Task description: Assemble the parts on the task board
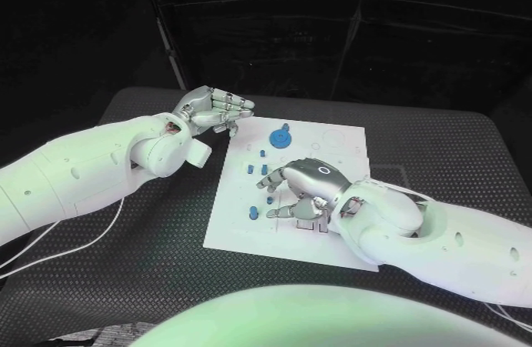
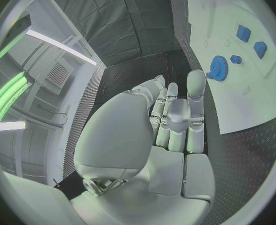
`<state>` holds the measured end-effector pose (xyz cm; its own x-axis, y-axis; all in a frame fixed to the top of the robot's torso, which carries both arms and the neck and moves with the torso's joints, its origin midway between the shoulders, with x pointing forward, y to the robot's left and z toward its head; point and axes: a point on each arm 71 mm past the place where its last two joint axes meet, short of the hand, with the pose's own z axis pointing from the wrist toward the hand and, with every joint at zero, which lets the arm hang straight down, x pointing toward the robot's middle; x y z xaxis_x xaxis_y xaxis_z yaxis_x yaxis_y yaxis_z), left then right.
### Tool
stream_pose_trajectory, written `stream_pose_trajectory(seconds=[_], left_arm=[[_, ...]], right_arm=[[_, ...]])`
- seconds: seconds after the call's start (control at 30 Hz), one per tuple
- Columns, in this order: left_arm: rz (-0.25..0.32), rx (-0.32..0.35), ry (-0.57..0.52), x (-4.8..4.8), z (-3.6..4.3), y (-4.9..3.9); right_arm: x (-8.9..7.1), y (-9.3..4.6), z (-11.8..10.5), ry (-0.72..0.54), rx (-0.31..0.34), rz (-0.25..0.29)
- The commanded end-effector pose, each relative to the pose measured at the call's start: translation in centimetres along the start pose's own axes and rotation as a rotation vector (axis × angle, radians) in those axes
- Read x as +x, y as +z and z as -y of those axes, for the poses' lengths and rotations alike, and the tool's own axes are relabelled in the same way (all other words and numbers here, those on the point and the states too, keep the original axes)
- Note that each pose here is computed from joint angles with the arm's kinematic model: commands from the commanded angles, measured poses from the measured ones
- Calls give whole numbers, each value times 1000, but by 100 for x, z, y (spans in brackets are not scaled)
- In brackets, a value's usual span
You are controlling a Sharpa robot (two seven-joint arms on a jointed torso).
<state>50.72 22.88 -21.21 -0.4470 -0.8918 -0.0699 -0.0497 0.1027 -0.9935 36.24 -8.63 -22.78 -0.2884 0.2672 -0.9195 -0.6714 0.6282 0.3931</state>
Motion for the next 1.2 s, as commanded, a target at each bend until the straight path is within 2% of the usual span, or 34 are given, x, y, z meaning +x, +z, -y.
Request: stream_pose_trajectory(seconds=[0.03, 0.13, 0.23, 0.4, 0.43, 0.53, 0.67, 0.83, 1.07, 1.2], left_arm=[[-9, 1, -6, -2, 10, -2], [-7, 0, -6, -11, 8, -7], [-5, -1, -5, -20, 7, -13], [-3, 0, -4, -27, 10, -23], [-3, 0, -4, -31, 10, -28], [1, 0, -2, -49, 10, -40], [5, 0, -1, -63, 10, -48], [2, 2, -2, -50, 13, -44], [1, 2, -2, -50, 10, -43], [1, 2, -2, -51, 7, -43]], right_arm=[[-169, -125, 147, 119, 87, 63], [-262, -274, 337, 176, 192, 67], [-349, -471, 565, 237, 324, 80], [-420, -704, 772, 266, 463, 82], [-439, -780, 816, 258, 502, 74], [-458, -894, 876, 231, 562, 50], [-438, -978, 927, 188, 621, 10], [-279, -1078, 949, 147, 683, -56], [-123, -1102, 939, 99, 710, -99], [-88, -1098, 945, 74, 715, -110]])
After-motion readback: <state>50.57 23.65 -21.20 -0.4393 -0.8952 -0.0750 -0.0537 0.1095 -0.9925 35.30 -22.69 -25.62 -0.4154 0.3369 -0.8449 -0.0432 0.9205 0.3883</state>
